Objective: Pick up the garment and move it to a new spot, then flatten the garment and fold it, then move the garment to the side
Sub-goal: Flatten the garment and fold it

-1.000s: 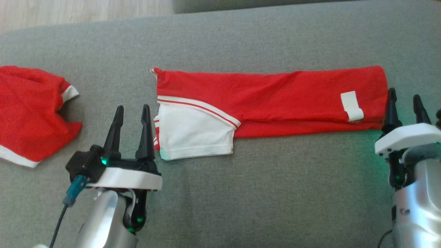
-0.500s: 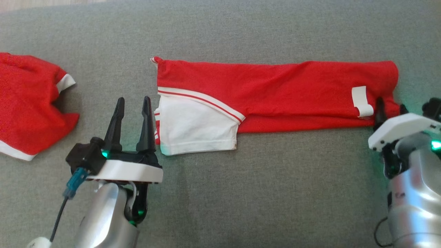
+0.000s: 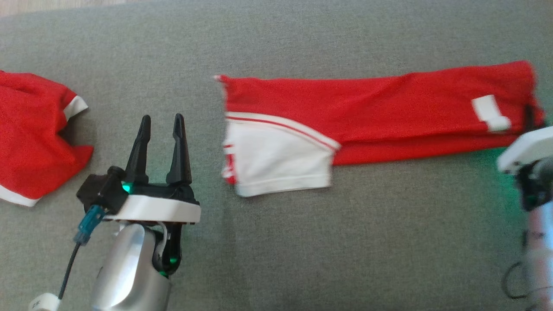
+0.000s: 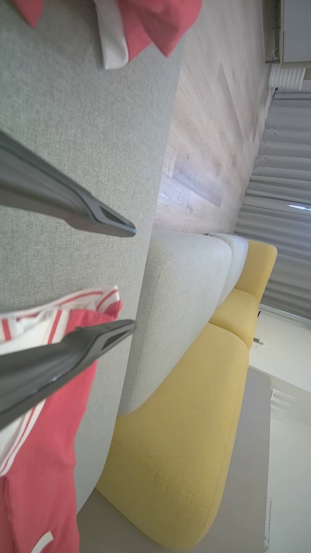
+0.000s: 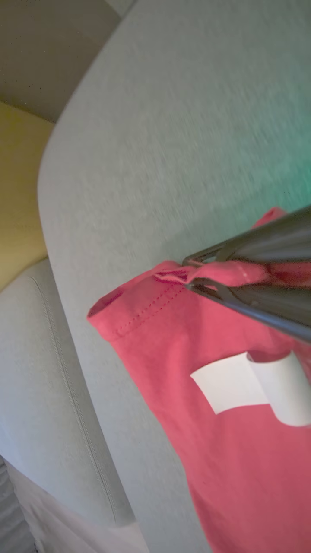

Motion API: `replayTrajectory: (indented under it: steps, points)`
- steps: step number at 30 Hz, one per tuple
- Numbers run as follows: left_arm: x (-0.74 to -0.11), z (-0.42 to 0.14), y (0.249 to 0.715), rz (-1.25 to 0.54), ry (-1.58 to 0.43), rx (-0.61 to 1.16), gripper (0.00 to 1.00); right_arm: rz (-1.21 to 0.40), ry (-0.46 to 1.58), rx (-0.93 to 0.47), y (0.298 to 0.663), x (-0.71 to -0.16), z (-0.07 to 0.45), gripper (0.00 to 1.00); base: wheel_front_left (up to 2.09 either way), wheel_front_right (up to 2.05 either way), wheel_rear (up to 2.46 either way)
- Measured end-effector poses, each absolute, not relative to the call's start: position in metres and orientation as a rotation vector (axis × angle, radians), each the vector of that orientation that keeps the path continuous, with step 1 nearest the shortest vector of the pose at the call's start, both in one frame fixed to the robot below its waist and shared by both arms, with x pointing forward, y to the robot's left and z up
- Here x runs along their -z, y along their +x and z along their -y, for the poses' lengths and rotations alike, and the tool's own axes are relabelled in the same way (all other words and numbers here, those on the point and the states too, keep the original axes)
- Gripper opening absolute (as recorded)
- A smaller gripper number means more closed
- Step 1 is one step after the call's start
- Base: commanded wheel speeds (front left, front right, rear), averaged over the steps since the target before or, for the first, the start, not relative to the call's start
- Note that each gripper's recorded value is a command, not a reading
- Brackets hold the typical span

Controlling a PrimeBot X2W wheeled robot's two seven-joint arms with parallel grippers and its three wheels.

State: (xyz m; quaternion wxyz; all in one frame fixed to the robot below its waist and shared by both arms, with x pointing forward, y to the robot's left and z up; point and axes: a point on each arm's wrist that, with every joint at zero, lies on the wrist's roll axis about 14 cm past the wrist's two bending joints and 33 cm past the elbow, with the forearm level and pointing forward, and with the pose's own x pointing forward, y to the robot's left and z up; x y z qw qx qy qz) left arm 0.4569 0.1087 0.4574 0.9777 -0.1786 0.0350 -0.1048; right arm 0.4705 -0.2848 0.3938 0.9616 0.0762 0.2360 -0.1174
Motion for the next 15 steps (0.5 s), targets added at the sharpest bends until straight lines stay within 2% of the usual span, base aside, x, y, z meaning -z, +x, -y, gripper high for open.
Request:
replayTrajectory:
  steps: [4, 7, 15]
  points:
    - [-0.462, -0.109, 0.457, -0.061, -0.36, 0.213, 1.0, -0.443, 0.106, 0.293, 0.468, -0.412, 0.32, 0.0, 0.0, 0.0, 0.0]
    - [-0.467, -0.108, 0.455, -0.049, -0.36, 0.214, 1.0, -0.422, 0.095, 0.298, 0.468, -0.42, 0.325, 0.0, 0.0, 0.0, 0.0]
    - [-0.492, -0.113, 0.446, 0.01, -0.355, 0.211, 1.0, -0.323, 0.109, 0.152, 0.482, -0.455, 0.265, 0.0, 0.0, 0.0, 0.0]
